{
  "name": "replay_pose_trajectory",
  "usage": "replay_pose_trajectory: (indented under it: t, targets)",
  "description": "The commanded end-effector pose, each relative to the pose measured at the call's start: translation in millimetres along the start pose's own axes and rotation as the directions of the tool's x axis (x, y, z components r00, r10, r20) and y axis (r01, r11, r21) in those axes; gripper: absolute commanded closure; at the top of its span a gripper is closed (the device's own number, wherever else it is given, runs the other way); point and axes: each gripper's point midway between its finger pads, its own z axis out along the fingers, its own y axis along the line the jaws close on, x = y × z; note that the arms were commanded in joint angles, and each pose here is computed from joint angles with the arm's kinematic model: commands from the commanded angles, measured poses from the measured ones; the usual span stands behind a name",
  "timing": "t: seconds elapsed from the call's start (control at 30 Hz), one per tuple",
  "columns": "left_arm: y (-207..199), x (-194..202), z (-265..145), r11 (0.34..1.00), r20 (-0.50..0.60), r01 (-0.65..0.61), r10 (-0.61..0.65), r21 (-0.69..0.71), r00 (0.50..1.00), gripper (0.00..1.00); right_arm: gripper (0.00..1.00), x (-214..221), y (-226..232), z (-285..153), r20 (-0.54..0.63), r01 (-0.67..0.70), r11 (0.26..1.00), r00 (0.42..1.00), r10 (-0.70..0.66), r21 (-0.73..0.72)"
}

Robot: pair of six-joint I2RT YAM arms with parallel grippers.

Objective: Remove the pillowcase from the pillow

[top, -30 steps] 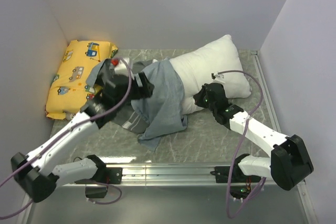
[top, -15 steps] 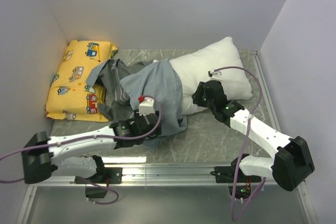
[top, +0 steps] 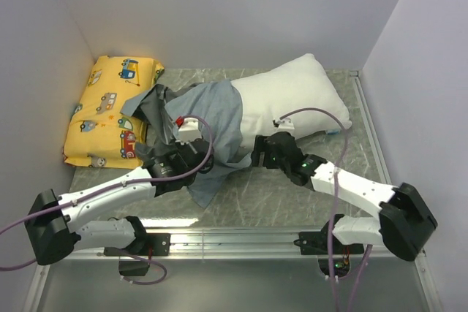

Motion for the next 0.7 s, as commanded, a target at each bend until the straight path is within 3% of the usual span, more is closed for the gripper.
replay_pose_trajectory:
  t: [0.0, 0.03, 0.13, 0.23, 0.33, 0.37, 0.4, 0.6, 0.63, 0.67]
  targets:
    - [-4, -24, -8, 1.0, 0.046, 0.017, -0.018, 0.023, 0.999, 1.0, 0.11, -9, -10, 25, 0.091, -0.046, 0.995, 0.995, 0.039, 0.083]
    - [-3, -25, -9, 0.999, 0.047, 0.023, -0.024, 0.023, 0.999, 0.99, 0.11, -17, -21, 27, 0.135, -0.05, 0.987, 0.99, 0.029, 0.152]
    - [3, -41, -18, 0.998, 0.068, 0.047, -0.05, 0.041, 0.996, 0.99, 0.11, -37, -21, 32, 0.238, -0.1, 0.984, 0.969, 0.063, 0.145]
    - [11, -57, -22, 0.997, 0.091, 0.059, -0.062, 0.041, 0.994, 1.0, 0.2, -64, -7, 23, 0.351, -0.144, 0.988, 0.929, 0.115, 0.056]
    - [17, -75, -29, 0.997, 0.117, 0.064, -0.069, 0.041, 0.991, 0.99, 0.71, -92, -7, 11, 0.437, -0.138, 0.988, 0.894, 0.094, 0.068]
    - [23, -79, -30, 0.998, 0.125, 0.064, -0.067, 0.024, 0.99, 0.99, 0.95, -101, -8, 5, 0.462, -0.14, 0.987, 0.883, 0.09, 0.076]
    - [25, -84, -32, 0.998, 0.135, 0.057, -0.059, 0.018, 0.989, 1.0, 1.0, -110, -5, 0, 0.479, -0.137, 0.988, 0.874, 0.086, 0.074]
    - [37, -129, -45, 0.996, 0.209, 0.076, -0.082, 0.038, 0.974, 0.99, 0.98, -128, 4, -21, 0.467, -0.103, 0.992, 0.883, 0.057, 0.072]
    - [35, -134, -46, 0.996, 0.212, 0.076, -0.083, 0.044, 0.974, 0.99, 0.91, -122, 3, -21, 0.435, -0.09, 0.993, 0.899, 0.046, 0.081]
    - [36, -136, -46, 0.997, 0.212, 0.068, -0.074, 0.037, 0.974, 1.0, 0.68, -120, 7, -22, 0.419, -0.089, 0.994, 0.906, 0.053, 0.068]
